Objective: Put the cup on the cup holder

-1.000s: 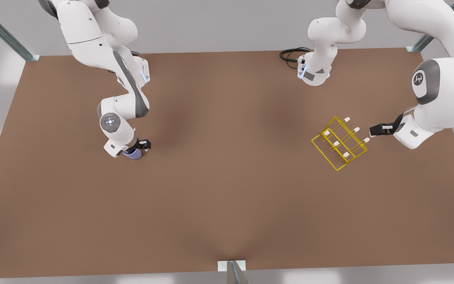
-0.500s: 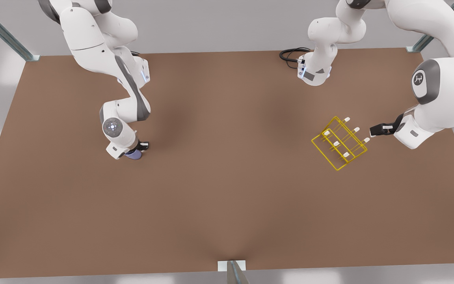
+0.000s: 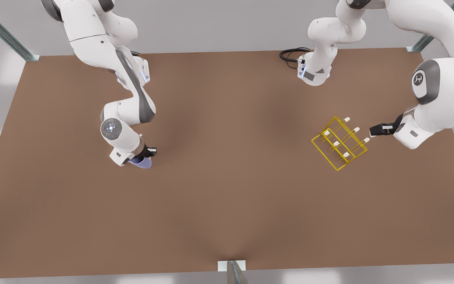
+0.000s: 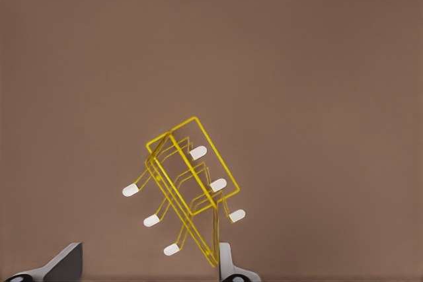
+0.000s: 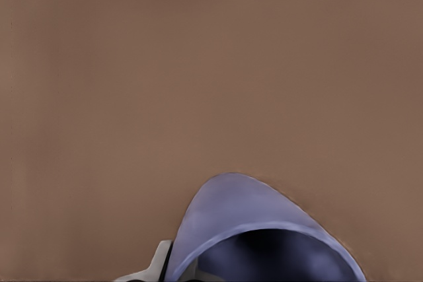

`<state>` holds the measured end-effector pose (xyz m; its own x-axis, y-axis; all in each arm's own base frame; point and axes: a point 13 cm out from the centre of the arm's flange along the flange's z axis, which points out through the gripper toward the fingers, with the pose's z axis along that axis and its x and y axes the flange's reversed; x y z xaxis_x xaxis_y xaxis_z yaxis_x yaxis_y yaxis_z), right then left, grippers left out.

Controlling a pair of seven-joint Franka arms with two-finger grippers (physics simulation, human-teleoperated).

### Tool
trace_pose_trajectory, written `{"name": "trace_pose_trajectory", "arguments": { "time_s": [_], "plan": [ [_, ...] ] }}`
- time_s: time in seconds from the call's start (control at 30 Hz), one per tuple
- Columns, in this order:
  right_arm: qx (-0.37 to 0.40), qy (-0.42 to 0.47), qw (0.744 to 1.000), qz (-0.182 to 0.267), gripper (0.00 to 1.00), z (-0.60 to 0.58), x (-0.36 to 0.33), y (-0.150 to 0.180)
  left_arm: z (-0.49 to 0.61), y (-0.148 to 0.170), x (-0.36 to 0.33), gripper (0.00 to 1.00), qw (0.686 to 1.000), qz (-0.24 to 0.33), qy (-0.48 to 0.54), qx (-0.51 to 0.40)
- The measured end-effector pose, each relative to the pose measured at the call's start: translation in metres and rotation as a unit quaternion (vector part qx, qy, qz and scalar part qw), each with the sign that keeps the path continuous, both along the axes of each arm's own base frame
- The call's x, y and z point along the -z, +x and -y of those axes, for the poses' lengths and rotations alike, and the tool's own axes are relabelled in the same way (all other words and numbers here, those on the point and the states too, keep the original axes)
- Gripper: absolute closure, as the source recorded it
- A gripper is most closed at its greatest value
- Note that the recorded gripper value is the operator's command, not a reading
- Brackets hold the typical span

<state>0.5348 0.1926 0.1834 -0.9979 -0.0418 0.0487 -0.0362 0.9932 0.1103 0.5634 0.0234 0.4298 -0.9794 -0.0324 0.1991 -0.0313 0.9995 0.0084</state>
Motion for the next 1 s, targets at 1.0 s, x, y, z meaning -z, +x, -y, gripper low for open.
{"name": "trace_pose_trajectory", "arguments": {
  "time_s": [1.0],
  "plan": [
    [-0.002,0.541,0.841,-0.026,0.79,-0.436,0.079,0.035,0.033,-0.002,-0.007,0.0,1.0,0.002,0.005,0.0]
  ]
}}
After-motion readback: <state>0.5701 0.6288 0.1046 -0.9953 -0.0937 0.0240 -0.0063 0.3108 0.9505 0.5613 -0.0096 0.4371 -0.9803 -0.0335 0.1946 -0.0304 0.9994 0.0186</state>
